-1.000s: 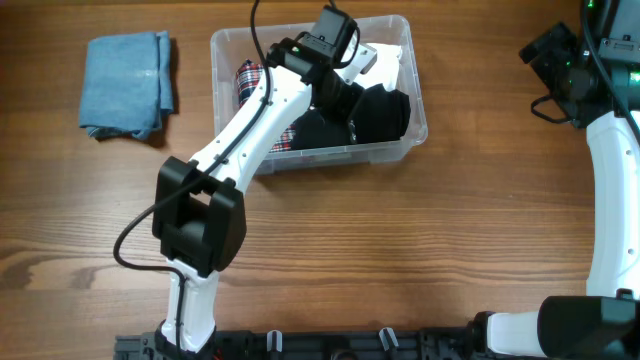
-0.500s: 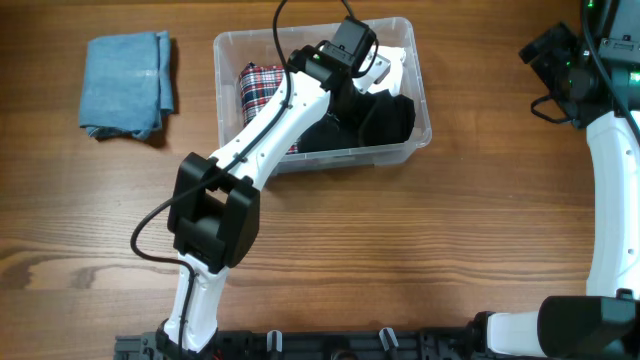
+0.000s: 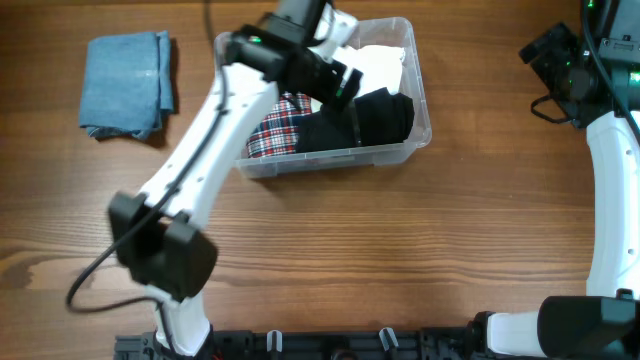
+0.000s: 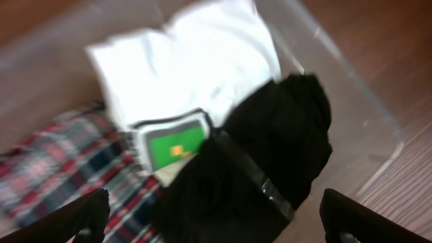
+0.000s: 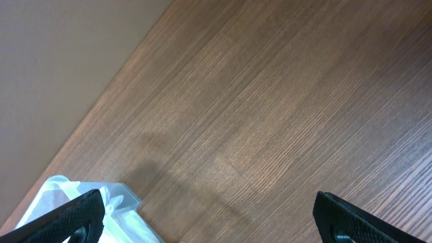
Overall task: Pack container
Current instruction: 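Move the left gripper to the light-blue denim cloth, then grasp the light-blue denim cloth with the left gripper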
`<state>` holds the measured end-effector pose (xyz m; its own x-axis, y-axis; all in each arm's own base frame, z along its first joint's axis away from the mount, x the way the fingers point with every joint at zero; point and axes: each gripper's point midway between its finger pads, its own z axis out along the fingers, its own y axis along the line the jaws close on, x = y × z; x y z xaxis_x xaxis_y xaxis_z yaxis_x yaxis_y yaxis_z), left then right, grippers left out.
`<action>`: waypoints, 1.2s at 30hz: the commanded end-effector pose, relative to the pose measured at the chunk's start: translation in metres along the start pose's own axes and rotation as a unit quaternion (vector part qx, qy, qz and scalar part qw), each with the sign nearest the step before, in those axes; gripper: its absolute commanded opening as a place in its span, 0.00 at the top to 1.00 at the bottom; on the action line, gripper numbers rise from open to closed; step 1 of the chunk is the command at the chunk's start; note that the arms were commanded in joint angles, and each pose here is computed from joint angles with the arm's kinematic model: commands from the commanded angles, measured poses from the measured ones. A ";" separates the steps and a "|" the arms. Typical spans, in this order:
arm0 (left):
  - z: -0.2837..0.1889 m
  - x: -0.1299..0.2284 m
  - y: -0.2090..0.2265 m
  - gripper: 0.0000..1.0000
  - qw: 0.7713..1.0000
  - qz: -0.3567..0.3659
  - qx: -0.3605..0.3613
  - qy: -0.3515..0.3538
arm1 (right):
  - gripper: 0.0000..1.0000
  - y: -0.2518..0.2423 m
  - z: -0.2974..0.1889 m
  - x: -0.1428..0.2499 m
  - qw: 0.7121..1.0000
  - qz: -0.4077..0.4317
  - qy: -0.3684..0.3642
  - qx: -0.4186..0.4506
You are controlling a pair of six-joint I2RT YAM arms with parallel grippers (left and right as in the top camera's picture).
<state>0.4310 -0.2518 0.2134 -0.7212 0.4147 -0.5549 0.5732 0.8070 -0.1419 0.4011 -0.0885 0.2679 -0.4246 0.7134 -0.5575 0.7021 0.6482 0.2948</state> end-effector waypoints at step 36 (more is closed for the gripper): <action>0.027 0.151 0.360 0.00 0.848 -0.354 -0.391 0.060 | 0.00 -0.001 0.001 0.000 1.000 0.005 -0.004 0.006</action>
<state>0.5390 0.0879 0.0800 -0.8297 -0.2733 -0.4867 -0.4073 0.8926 0.1932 0.4011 -0.0885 0.2679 -0.4248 0.7134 -0.5573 0.7022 0.6482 0.2945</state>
